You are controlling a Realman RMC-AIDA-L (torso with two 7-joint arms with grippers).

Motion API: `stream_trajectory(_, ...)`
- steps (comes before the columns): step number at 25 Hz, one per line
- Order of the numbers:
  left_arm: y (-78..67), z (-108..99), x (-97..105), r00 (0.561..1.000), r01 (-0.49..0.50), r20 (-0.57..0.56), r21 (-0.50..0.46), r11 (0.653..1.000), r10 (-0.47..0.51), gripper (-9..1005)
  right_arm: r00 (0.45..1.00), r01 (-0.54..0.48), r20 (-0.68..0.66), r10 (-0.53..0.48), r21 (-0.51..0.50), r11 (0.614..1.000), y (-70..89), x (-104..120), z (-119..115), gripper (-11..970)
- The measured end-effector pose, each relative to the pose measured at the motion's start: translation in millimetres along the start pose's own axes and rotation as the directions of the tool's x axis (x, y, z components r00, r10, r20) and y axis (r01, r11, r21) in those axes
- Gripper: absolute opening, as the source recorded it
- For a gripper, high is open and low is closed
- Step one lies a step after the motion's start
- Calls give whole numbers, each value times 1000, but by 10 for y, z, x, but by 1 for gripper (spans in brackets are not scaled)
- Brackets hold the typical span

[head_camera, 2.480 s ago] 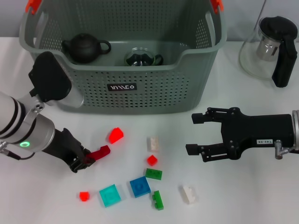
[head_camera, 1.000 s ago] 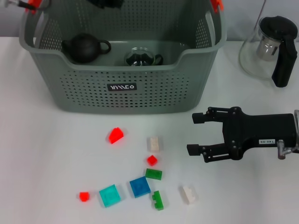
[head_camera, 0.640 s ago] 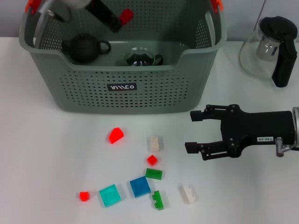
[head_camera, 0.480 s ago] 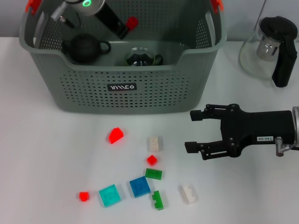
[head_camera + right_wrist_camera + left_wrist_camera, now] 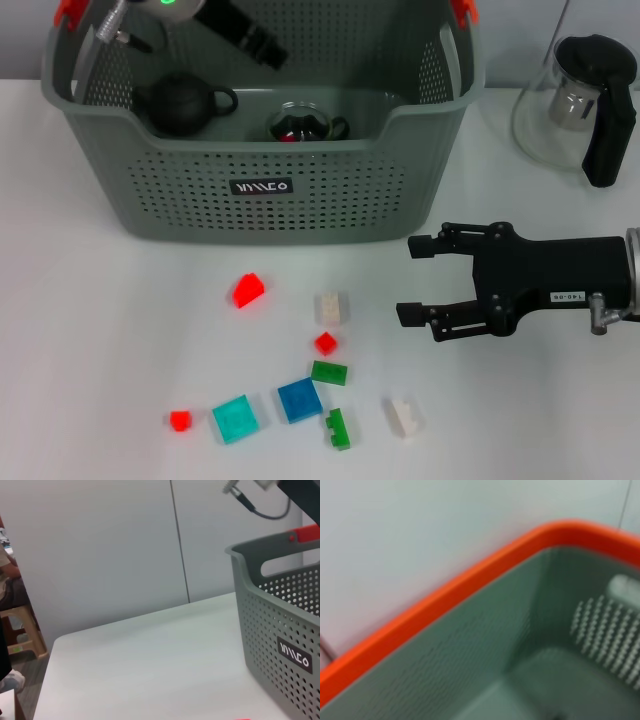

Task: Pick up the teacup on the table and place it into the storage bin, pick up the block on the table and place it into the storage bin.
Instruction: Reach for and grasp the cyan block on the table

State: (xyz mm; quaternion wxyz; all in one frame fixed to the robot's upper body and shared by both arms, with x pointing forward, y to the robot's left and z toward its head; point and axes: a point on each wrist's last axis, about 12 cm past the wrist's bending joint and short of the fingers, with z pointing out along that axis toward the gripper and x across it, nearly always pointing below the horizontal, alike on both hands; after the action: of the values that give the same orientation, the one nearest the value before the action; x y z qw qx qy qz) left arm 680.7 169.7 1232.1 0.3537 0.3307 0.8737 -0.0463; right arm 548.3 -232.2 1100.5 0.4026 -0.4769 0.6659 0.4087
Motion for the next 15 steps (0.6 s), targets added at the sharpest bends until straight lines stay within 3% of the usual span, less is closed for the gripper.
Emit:
stream_trajectory(2, 0, -60, 10, 999, 20, 41, 26, 999, -21, 527, 1000, -1, 0, 1, 2, 1000, 1, 4, -4, 911)
stream_trajectory(3, 35, -255, 107, 981, 79, 165, 120, 990, -99, 564, 1000, -2, 0, 2, 2, 1000, 2, 6, -4, 911)
stream_trajectory(6, 83, -461, 299, 941, 116, 283, 244, 963, -185, 668, 1000, -5, 3, 5, 6, 1000, 6, 20, -19, 911)
stream_trajectory(11, 151, -745, 877, 856, 106, 406, 470, 876, -321, 812, 1000, -7, 13, 7, 16, 1000, 2, 24, -47, 911)
stream_trajectory(15, 185, -893, 1358, 821, 56, 454, 541, 839, -347, 849, 1000, -8, 14, 7, 21, 1000, -8, 18, -52, 910)
